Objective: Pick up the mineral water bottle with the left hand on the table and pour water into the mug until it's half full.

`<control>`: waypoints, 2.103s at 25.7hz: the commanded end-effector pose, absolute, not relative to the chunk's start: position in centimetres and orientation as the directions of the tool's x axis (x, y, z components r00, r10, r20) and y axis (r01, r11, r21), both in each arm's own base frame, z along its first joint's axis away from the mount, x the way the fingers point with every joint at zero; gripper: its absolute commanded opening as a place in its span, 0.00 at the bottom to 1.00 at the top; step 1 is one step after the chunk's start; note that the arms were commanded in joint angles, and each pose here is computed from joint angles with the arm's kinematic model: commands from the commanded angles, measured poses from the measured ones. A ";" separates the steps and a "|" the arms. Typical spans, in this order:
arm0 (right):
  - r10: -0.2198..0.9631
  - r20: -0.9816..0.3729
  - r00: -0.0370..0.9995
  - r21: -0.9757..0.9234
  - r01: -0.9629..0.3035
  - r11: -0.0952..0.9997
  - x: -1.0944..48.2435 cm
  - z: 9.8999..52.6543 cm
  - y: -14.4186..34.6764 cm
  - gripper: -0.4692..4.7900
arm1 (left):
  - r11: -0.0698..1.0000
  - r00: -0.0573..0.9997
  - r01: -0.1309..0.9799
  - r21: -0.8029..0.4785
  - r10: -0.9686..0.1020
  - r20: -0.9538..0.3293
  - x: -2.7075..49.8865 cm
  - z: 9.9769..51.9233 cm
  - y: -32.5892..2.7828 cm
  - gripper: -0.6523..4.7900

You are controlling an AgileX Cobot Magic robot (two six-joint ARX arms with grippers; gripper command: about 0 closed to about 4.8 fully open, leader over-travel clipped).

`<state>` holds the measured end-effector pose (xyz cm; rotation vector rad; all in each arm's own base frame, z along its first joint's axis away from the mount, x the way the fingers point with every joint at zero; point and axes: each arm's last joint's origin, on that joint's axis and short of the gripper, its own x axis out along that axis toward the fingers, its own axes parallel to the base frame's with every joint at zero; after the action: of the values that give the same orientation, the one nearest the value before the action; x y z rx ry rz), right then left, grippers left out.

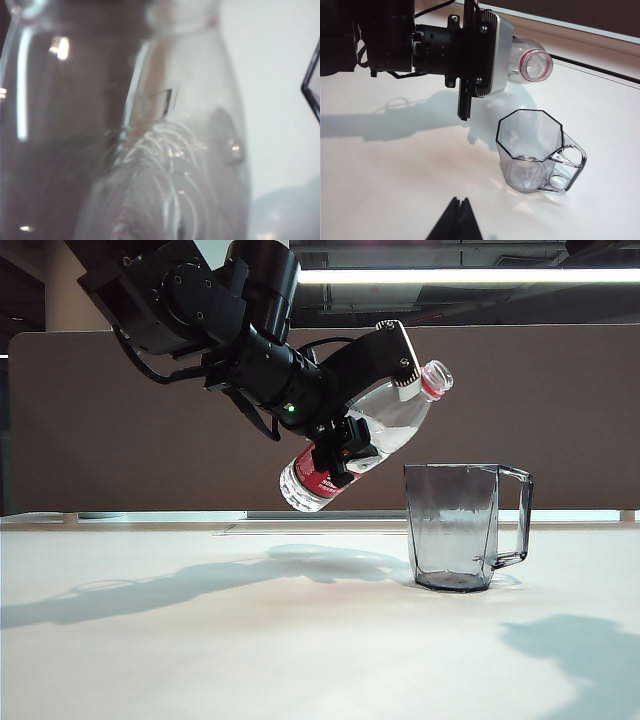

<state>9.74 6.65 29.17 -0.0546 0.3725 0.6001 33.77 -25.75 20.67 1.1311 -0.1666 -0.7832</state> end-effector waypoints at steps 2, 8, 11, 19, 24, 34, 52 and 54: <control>0.547 -0.337 0.766 0.054 -0.564 0.824 9.7 29.5 6.6 0.07 | 0.242 0.743 0.385 0.890 -0.654 -0.144 34.0 22.0 -26.1 0.44; 0.547 -0.337 0.766 0.054 -0.564 0.824 9.7 29.5 6.6 0.07 | 0.212 0.744 0.350 0.913 -0.655 -0.133 34.3 21.4 -26.3 0.44; 0.547 -0.337 0.766 0.054 -0.564 0.824 9.7 29.5 6.6 0.07 | 0.123 0.744 0.277 0.953 -0.655 -0.132 34.3 21.4 -26.3 0.44; 0.547 -0.337 0.766 0.054 -0.564 0.824 9.7 29.5 6.6 0.07 | 0.029 0.744 0.196 0.980 -0.655 -0.130 34.3 21.4 -26.3 0.44; 0.547 -0.337 0.766 0.054 -0.564 0.824 9.7 29.5 6.6 0.07 | -0.016 0.745 0.149 0.989 -0.655 -0.123 34.3 21.5 -26.3 0.44; 0.547 -0.337 0.766 0.054 -0.564 0.824 9.7 29.5 6.6 0.07 | -0.056 0.746 0.109 0.992 -0.655 -0.119 34.3 21.5 -26.2 0.44; 0.547 -0.337 0.766 0.054 -0.564 0.824 9.7 29.5 6.6 0.07 | -0.095 0.755 0.079 0.992 -0.644 -0.122 34.8 21.1 -25.8 0.44; 0.547 -0.337 0.766 0.054 -0.564 0.824 9.7 29.5 6.6 0.07 | -0.095 0.758 0.079 0.992 -0.641 -0.121 34.9 21.1 -25.7 0.44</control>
<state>9.74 6.65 29.17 -0.0545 0.3721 0.6002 34.82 -25.61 19.66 1.5785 -0.3961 -0.7084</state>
